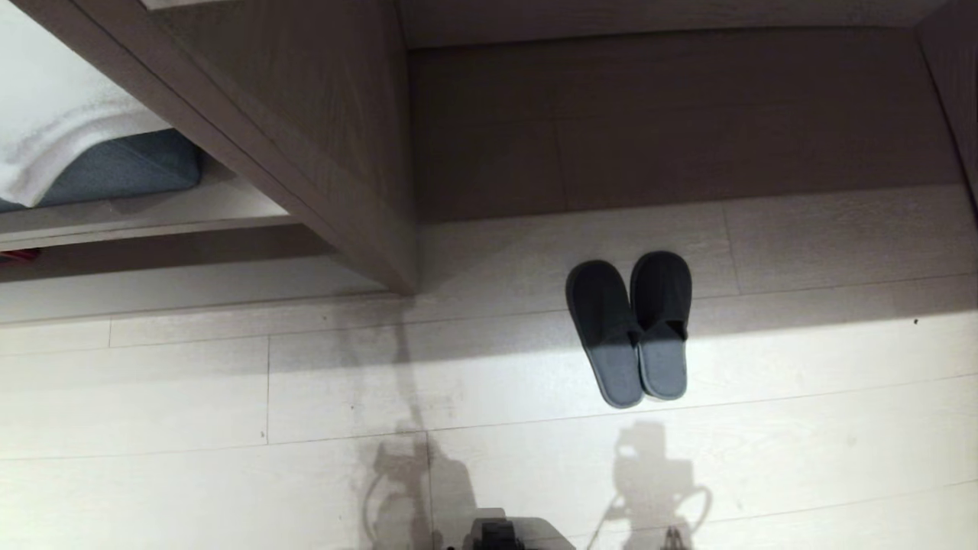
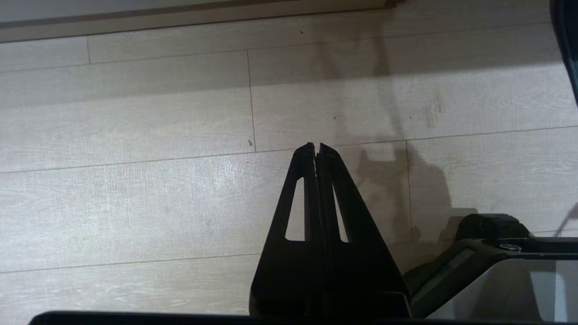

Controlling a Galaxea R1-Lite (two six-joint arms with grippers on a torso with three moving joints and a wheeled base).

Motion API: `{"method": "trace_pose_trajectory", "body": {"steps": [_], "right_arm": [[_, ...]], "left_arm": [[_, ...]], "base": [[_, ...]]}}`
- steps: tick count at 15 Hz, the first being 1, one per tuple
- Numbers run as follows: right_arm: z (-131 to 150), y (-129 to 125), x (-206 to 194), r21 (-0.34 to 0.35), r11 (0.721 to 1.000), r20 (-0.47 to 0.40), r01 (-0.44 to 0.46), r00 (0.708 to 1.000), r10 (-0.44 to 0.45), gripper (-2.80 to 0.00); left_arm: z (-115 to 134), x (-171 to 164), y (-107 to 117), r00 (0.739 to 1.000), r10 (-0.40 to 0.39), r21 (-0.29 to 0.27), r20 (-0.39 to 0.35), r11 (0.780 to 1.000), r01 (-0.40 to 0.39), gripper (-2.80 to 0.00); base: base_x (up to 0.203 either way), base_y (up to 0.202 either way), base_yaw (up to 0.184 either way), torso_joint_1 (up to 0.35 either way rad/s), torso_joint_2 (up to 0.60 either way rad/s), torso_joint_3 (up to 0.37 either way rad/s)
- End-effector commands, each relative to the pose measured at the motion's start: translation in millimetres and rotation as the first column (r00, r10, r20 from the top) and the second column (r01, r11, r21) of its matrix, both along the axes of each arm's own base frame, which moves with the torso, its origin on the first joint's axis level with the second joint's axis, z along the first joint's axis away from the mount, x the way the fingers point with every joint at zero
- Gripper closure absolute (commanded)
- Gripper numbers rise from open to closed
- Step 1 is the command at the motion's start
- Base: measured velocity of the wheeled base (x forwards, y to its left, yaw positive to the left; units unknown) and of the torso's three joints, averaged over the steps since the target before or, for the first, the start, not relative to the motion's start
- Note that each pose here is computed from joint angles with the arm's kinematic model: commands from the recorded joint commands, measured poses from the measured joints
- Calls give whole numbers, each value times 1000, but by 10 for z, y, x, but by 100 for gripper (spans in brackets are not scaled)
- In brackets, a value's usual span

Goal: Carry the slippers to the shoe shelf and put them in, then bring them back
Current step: Pick up the slippers on the floor

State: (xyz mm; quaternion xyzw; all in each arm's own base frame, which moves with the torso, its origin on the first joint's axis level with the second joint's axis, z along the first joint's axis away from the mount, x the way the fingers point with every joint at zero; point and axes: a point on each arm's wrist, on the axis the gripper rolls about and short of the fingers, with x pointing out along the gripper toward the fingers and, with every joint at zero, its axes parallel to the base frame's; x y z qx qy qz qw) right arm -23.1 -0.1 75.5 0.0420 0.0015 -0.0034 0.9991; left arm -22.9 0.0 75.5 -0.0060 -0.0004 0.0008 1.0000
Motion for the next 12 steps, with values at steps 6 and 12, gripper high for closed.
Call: {"method": "trace_pose_trajectory", "body": {"steps": [6,12], "right_arm": [[1,0,1,-7,1000,-1,0,1000,0,0],[-1,0,1,-10,1000,-3,-1,1000,0,0]], "left_arm": [[0,1,0,1000,0,0,-1,1000,0,0],[-1,1,0,1000,0,1,-2,1000,0,0]], "base": [[0,0,0,4,4,-199],[0,0,0,3,4,-193]]}}
